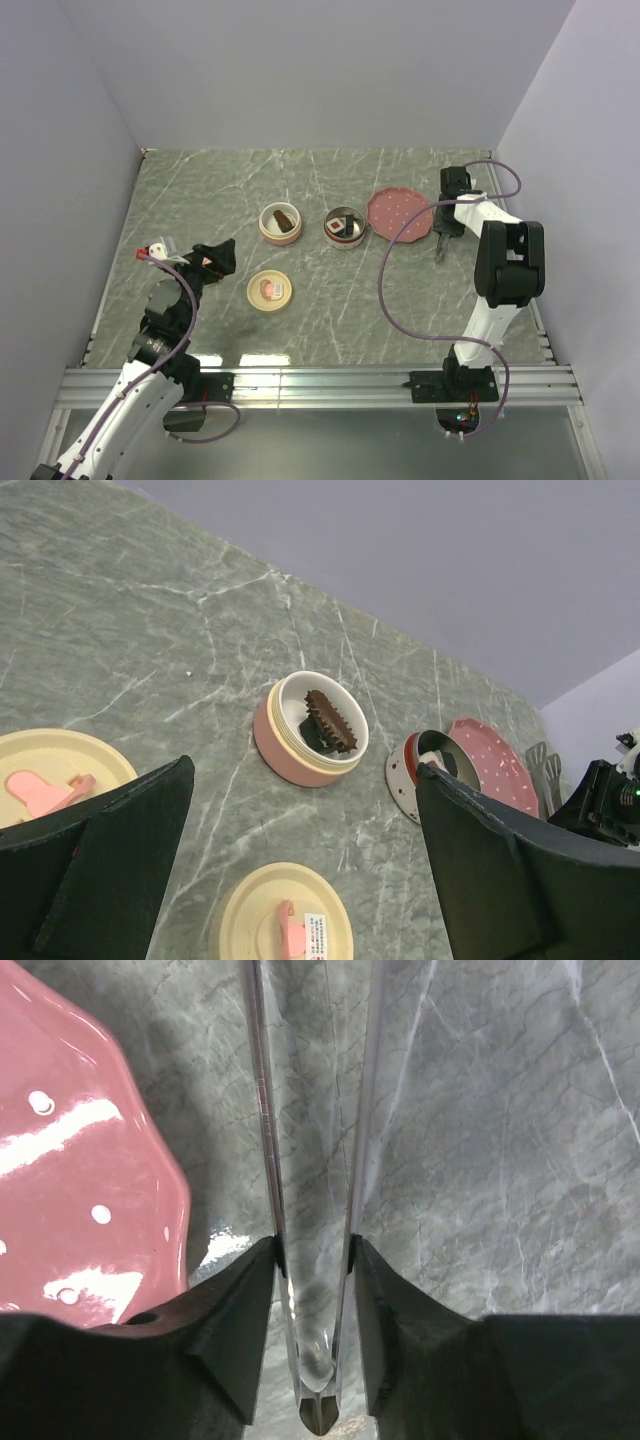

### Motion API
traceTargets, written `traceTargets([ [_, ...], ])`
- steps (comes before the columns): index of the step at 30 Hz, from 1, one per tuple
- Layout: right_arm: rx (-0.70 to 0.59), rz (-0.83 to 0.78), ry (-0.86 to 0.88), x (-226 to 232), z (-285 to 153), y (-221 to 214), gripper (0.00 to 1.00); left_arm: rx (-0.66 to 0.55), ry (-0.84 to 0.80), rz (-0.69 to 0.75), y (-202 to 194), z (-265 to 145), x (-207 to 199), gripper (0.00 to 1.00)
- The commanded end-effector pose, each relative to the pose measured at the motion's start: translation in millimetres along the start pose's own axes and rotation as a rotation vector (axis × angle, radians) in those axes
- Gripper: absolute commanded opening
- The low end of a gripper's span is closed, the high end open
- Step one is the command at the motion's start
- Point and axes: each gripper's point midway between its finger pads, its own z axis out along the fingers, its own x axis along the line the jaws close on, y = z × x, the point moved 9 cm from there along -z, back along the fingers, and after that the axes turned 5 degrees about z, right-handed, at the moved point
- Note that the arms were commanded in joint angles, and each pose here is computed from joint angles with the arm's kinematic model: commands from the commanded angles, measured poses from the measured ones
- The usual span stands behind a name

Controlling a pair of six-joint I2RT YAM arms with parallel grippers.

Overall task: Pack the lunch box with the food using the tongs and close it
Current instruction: Put down the clamp

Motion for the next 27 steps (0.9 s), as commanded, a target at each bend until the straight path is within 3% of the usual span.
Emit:
traceTargets([
  [1, -0.035, 0.023, -0.001, 0, -8, 13, 0.46, -0.026, -0.015, -0.014, 3, 1, -3, 1.0],
  [19, -0.023, 0.056, -0.023, -4, -12, 6, 0.62, -0.03, -0.01, -0.016, 4, 0, -2, 0.99],
  [20, -0.023, 0.059, -0.023, -5, -13, 6, 0.69, -0.029, -0.011, -0.016, 4, 0, -2, 1.0],
  [27, -0.018, 0.065, -0.041, -10, -20, -1, 0.71, -0.031, -0.012, -0.016, 4, 0, -2, 1.0],
])
